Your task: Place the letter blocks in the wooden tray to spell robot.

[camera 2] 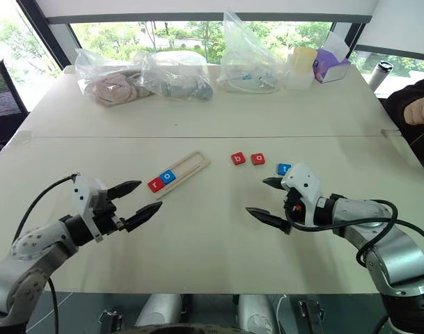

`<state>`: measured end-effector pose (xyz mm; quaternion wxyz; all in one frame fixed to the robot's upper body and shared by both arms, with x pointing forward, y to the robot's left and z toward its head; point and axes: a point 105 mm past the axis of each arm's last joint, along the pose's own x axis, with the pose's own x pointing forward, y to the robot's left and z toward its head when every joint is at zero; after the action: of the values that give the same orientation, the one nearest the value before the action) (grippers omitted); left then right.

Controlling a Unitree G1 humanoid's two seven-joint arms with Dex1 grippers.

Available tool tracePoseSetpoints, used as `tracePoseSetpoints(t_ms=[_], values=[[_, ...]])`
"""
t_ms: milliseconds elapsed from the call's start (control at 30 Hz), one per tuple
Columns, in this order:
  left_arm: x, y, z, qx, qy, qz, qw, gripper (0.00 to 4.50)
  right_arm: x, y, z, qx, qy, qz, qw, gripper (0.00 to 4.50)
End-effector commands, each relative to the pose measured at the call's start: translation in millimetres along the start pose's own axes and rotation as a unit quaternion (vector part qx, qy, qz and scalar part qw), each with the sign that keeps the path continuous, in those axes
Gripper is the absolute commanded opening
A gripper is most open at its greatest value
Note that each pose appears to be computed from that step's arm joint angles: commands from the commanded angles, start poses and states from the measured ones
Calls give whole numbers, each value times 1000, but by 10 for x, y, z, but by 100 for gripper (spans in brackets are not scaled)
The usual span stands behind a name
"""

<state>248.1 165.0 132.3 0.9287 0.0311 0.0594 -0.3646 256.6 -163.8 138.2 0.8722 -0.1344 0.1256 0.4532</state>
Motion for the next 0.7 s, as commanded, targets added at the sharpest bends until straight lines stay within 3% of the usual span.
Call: tracePoseSetpoints(t_ms=[33, 700], values=[[-40, 22, 75, 15, -4, -11, 1000, 450, -36, 10, 87, -17, -13, -5, 1000, 448], [-63, 82, -43, 34, 21, -4, 999, 450, 121, 10, 173, -23, -28, 13, 999, 448]])
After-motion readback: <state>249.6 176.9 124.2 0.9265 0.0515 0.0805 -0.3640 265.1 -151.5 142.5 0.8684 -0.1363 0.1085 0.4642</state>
